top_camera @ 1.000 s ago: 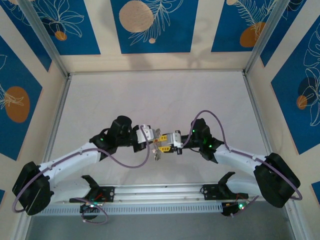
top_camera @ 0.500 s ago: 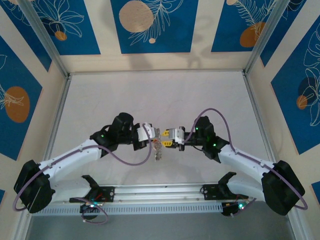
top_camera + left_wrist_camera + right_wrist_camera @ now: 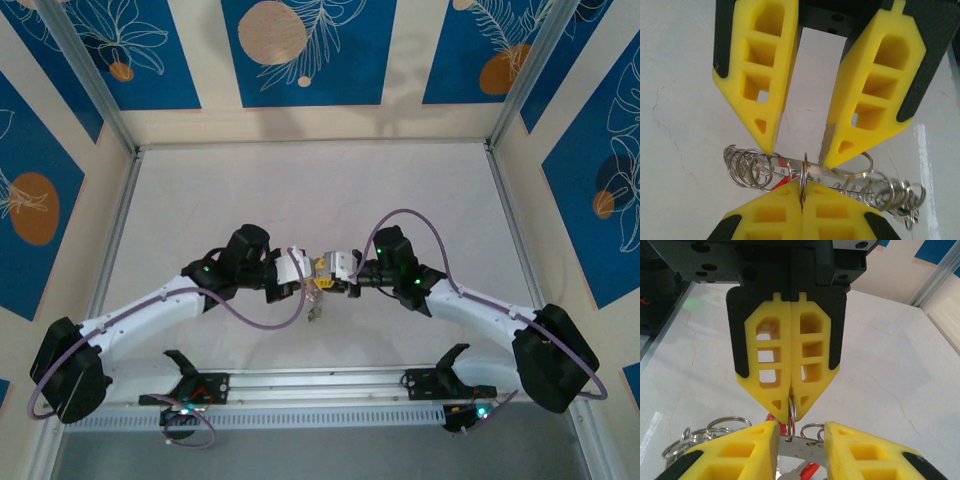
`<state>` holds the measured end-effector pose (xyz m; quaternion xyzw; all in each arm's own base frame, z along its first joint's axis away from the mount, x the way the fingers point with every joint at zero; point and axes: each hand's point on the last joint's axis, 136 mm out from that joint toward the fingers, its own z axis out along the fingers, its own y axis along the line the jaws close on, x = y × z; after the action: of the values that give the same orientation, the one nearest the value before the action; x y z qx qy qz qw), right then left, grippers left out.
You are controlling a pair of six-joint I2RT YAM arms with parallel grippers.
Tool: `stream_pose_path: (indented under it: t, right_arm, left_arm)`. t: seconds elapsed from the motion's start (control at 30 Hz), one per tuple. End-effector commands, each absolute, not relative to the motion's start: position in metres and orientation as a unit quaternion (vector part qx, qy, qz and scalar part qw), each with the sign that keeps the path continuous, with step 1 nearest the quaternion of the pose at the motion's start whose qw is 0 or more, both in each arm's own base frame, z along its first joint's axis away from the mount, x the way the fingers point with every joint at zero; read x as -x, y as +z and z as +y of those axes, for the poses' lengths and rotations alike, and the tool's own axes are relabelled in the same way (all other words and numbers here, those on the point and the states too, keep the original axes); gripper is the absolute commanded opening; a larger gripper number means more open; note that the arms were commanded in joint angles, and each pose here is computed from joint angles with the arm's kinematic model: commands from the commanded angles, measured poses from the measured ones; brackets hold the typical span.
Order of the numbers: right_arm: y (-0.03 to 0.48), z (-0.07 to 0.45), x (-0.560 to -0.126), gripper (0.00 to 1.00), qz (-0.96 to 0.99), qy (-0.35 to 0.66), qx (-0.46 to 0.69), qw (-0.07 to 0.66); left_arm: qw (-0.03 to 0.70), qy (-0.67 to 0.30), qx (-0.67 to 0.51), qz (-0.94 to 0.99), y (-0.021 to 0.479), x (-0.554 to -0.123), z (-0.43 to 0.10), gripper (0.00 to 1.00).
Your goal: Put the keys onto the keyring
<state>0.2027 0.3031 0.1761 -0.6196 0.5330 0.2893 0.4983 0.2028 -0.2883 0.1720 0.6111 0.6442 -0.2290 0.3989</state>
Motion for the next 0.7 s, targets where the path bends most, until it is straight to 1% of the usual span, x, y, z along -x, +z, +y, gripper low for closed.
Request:
stream_pose_path:
  t: [0.0, 0.17, 0.23, 0.37, 0.43, 0.47, 0.6, 0.63, 0.67]
  right_arm:
    - [0.177, 0.310, -0.202, 0.28, 0.527, 0.286, 0.632, 0.492]
    - [0.166, 0.315, -0.201, 0.24, 0.535, 0.281, 0.640, 0.475]
    - [0.166, 0.316, -0.201, 0.13, 0.537, 0.287, 0.637, 0.473]
    - [0.171, 0.318, -0.200, 0.00, 0.530, 0.299, 0.628, 0.485]
    - [0.175, 0.316, -0.199, 0.00, 0.521, 0.312, 0.623, 0.493]
    - [0.178, 0.315, -0.198, 0.00, 0.517, 0.320, 0.618, 0.499]
    - [0.195, 0.304, -0.193, 0.00, 0.484, 0.364, 0.590, 0.534]
    - [0.198, 0.302, -0.191, 0.00, 0.477, 0.370, 0.587, 0.539]
    - [0.201, 0.301, -0.190, 0.00, 0.470, 0.374, 0.587, 0.544]
  left_arm:
    - [0.416, -0.246, -0.626, 0.612, 0.194, -0.199, -0.301, 0.00]
    - [0.426, -0.256, -0.630, 0.597, 0.199, -0.195, -0.304, 0.00]
    - [0.427, -0.260, -0.631, 0.593, 0.200, -0.193, -0.305, 0.00]
    - [0.415, -0.253, -0.638, 0.597, 0.194, -0.191, -0.302, 0.00]
    - [0.416, -0.241, -0.638, 0.601, 0.192, -0.193, -0.298, 0.12]
    - [0.418, -0.235, -0.638, 0.602, 0.191, -0.194, -0.296, 0.14]
    - [0.437, -0.221, -0.638, 0.594, 0.190, -0.191, -0.288, 0.18]
    - [0.443, -0.219, -0.635, 0.593, 0.190, -0.191, -0.287, 0.21]
    - [0.447, -0.220, -0.634, 0.592, 0.189, -0.190, -0.286, 0.21]
